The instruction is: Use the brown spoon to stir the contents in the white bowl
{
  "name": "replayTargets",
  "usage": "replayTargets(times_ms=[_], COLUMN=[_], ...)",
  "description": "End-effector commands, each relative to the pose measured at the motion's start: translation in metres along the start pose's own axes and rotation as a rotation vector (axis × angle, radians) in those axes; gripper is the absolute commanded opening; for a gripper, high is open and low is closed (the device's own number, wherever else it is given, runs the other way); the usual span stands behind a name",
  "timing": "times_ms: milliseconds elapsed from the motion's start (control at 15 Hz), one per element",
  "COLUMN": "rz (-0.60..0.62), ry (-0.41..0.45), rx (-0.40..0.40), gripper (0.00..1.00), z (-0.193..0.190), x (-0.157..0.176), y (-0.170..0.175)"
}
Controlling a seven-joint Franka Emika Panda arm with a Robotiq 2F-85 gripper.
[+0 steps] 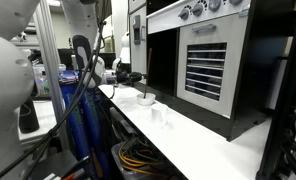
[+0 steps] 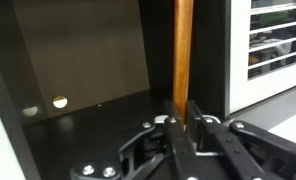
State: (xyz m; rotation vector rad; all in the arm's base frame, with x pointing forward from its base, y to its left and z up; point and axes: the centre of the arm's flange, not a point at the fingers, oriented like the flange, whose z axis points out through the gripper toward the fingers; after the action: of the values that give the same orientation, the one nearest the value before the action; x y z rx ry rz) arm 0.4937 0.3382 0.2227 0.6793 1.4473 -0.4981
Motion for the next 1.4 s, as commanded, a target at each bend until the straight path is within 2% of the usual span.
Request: replayTargets(times_ms=[0, 600, 1333], rz=[-0.048, -0.052, -0.043], ry=[0.025, 0.002, -0.061], rx=[0.056, 0.067, -0.02], gripper=[0.03, 0.03, 0.03], z=[0.018, 0.039, 0.043], x=[0.007, 0.01, 0.001], y=[-0.029, -0.036, -0.019])
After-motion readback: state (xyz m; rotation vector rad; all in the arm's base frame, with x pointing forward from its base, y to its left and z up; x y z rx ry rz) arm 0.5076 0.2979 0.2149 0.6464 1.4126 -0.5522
